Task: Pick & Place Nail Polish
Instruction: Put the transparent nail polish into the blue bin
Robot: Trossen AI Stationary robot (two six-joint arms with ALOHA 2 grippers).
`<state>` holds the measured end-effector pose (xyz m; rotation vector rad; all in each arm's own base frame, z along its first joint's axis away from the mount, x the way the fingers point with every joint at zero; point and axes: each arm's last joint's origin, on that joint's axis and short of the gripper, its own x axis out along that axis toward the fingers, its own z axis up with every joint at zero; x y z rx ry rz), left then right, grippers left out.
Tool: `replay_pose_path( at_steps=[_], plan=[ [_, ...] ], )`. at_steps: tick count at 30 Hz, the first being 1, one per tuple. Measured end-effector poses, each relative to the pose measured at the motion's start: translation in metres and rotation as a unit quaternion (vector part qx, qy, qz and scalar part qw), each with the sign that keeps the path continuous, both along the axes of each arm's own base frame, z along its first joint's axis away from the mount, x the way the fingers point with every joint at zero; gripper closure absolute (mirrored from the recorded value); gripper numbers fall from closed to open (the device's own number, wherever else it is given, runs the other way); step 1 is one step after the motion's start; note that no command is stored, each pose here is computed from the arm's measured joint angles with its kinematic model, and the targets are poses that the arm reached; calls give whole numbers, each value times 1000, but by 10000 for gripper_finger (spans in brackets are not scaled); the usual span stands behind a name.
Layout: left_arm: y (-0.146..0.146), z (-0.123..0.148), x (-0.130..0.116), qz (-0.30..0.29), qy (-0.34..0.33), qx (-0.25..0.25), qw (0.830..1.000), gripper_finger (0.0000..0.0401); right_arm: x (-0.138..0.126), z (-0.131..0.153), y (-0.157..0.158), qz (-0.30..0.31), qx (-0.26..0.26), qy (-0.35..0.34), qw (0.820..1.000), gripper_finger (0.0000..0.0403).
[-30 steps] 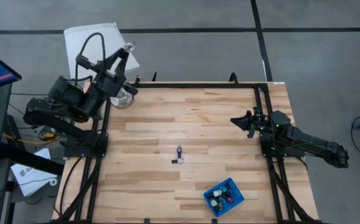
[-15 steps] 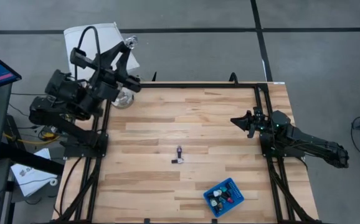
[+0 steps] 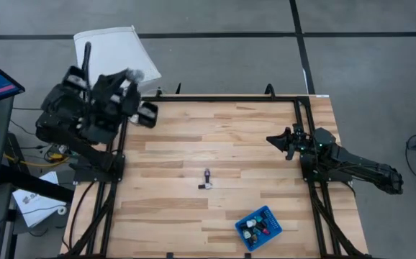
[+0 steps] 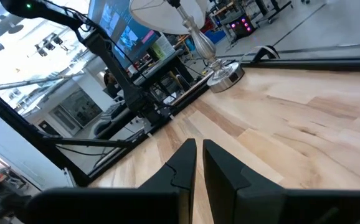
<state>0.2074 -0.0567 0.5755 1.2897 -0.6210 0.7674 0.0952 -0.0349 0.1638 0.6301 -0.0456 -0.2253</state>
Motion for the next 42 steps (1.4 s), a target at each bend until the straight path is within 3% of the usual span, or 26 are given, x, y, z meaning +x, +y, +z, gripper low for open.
replay_pose_path(
  at_steps=[7,12,20,23,25,30,32,35,40,42],
  plan=[
    [-21,12,-17,-107,-39,16,993,347,0,0,-1,-11,-3,3,1000,381],
    [-32,18,-27,-213,-56,-16,975,347,0,0,-1,-11,-3,3,1000,381],
    [-40,24,-45,-331,-70,-55,939,346,0,0,-1,-10,-27,8,1000,381],
    [-40,27,-56,-403,-79,-78,909,346,0,0,-1,-10,-28,9,1000,381],
    [-38,30,-64,-462,-83,-116,875,346,0,0,0,-8,-39,11,999,381],
    [-26,37,-84,-608,-91,-228,755,346,1,0,1,1,-87,22,996,381],
    [-22,38,-89,-641,-86,-253,719,345,1,0,2,4,-100,24,995,381],
    [-23,37,-90,-662,-66,-259,700,343,1,0,2,4,-105,26,994,381],
    [-28,32,-82,-665,-19,-279,692,342,1,1,2,4,-111,20,994,381],
    [-28,30,-80,-654,3,-294,697,341,1,8,2,1,-133,-12,991,381]
  ],
)
